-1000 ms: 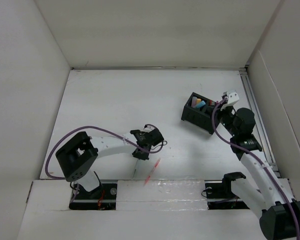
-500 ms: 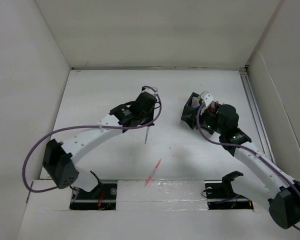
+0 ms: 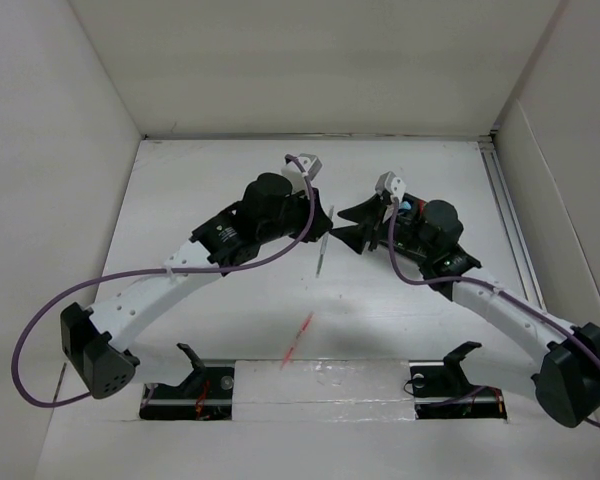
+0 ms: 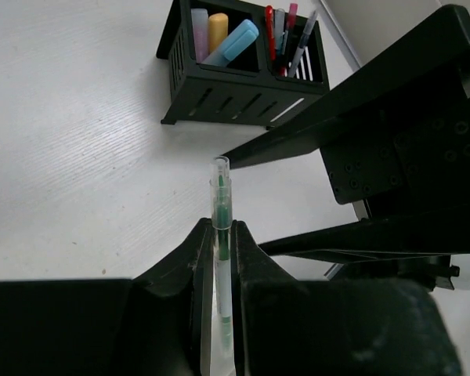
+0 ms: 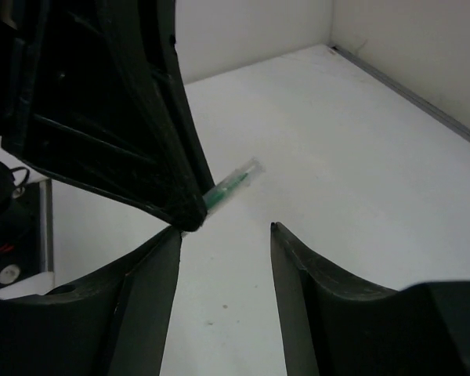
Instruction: Organize the desk
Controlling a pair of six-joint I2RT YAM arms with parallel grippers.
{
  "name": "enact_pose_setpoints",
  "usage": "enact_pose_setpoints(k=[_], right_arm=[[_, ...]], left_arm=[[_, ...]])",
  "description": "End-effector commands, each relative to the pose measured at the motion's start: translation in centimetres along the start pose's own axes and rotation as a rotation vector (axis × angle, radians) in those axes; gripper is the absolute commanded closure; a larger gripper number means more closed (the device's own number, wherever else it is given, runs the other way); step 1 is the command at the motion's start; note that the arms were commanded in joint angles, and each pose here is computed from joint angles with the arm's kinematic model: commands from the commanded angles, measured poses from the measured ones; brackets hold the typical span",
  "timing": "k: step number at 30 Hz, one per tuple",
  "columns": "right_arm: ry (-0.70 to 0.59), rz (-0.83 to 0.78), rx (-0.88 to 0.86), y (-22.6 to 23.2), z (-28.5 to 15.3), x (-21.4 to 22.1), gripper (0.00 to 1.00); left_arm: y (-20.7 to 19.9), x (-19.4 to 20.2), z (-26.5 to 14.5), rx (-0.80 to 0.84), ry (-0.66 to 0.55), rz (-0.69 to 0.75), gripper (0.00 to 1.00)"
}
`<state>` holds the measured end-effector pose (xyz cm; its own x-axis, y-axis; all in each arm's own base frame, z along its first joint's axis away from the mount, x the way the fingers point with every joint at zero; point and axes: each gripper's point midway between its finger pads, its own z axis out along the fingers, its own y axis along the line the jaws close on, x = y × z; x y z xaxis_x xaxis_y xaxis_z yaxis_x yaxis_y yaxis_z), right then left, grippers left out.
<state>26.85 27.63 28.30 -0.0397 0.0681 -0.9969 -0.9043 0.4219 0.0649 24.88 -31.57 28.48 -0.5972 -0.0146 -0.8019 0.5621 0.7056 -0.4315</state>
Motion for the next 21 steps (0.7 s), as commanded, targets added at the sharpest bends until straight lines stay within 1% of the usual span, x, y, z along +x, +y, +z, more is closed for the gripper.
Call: enact_pose_setpoints(k=[1,3,4,7,10,13,15,18,19,21], right_arm=[[-0.168,-0.071,-0.096,1.4,0.3,-4.8,0.46],[-0.196,-0.076,-0.092,1.4,-0.3,-5.8,0.47],[-0.201,-0.083,-0.078,1.0,-0.5,-6.2,0.49],[-0.205,-0.092,-0.065,0.7,-0.7,-6.9,0.49],[-0.222,-0.12,-0.086,0.6,-1.0,-7.9,0.54],[-0.249,-0.119,-0.066,0.1,-1.4,-8.7,0.53],[-0.249,-0.088,-0.074,0.1,-1.3,-8.7,0.52],[-0.251,-0.041,-0.117,0.6,-0.6,-8.3,0.5],[-0.28,-0.046,-0.14,1.2,-0.5,-8.8,0.49],[-0.279,0.003,-0.158,1.5,-0.1,-8.2,0.49]], left_arm=[[-1.8,-1.6,-1.6,0.096,-0.07,0.01,1.0],[-1.4,-1.3,-1.6,0.079,-0.064,0.011,1.0],[-1.2,-1.0,-1.5,0.072,-0.056,0.01,1.0],[-1.2,-0.9,-1.7,0.078,-0.061,0.005,1.0],[-0.9,-1.0,-1.8,0.056,-0.069,0.005,1.0],[-1.1,-1.1,-1.9,0.068,-0.069,0.012,1.0],[-1.4,-1.2,-2.0,0.083,-0.072,0.012,1.0],[-1.8,-1.5,-2.2,0.103,-0.089,0.006,1.0],[-1.8,-1.6,-2.1,0.107,-0.094,0.007,1.0],[-2.0,-1.4,-2.0,0.119,-0.084,0.009,1.0]])
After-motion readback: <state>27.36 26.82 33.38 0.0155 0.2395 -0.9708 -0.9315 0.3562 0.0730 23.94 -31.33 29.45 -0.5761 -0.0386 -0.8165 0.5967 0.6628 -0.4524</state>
